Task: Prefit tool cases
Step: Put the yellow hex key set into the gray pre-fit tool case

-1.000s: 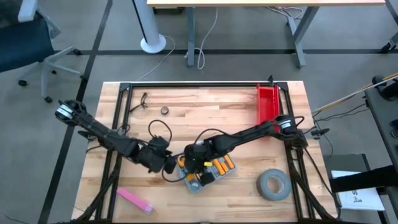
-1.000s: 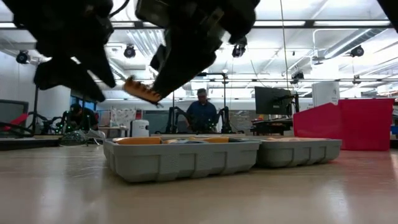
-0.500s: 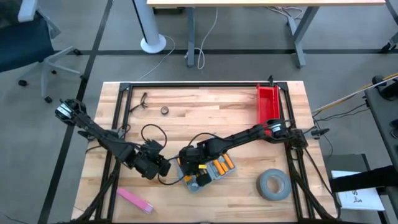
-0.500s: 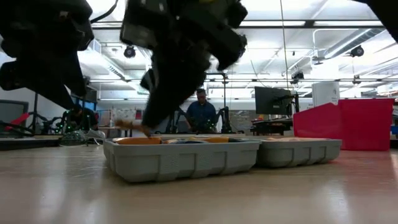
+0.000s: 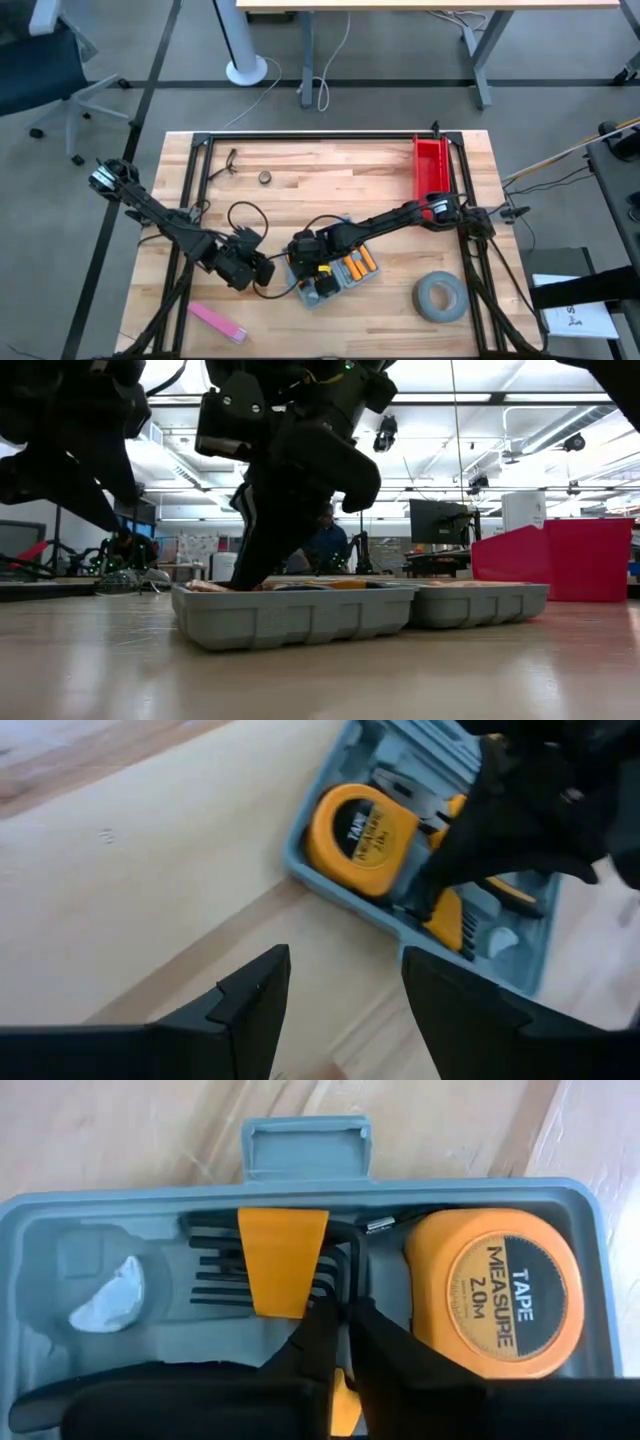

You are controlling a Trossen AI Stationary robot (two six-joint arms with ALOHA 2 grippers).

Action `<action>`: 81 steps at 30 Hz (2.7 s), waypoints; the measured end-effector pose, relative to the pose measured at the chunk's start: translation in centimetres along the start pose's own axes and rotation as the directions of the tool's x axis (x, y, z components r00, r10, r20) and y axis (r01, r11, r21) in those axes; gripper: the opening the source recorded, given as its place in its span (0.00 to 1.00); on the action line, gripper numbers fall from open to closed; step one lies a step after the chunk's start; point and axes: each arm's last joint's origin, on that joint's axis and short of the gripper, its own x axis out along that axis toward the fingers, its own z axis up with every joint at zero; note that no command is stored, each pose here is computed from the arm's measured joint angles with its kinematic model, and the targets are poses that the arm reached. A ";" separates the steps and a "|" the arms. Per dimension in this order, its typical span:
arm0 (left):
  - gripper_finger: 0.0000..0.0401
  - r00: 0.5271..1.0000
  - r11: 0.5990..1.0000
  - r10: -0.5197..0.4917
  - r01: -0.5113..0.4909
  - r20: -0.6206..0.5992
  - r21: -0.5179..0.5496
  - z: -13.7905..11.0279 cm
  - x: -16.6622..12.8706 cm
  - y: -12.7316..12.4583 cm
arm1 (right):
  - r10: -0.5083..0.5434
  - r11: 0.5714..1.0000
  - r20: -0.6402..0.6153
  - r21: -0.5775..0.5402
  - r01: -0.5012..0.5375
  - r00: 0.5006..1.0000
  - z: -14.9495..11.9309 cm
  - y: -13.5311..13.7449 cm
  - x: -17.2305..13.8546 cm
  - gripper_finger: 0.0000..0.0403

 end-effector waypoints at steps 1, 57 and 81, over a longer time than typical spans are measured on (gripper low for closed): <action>0.51 1.000 1.000 -0.008 0.008 -0.001 0.003 0.0 0.0 -0.1 | 0.000 1.000 -0.003 0.000 0.000 1.000 0.0 0.0 0.0 0.05; 0.51 0.993 0.986 -0.095 0.104 -0.076 0.128 -0.3 -4.8 1.3 | 0.097 0.994 0.028 0.053 -0.098 0.995 -0.5 0.4 3.0 0.16; 0.51 0.991 0.986 -0.106 0.114 -0.077 0.120 -0.4 -4.8 1.1 | 0.055 0.995 -0.006 0.088 -0.054 0.998 -1.2 -1.0 0.6 0.08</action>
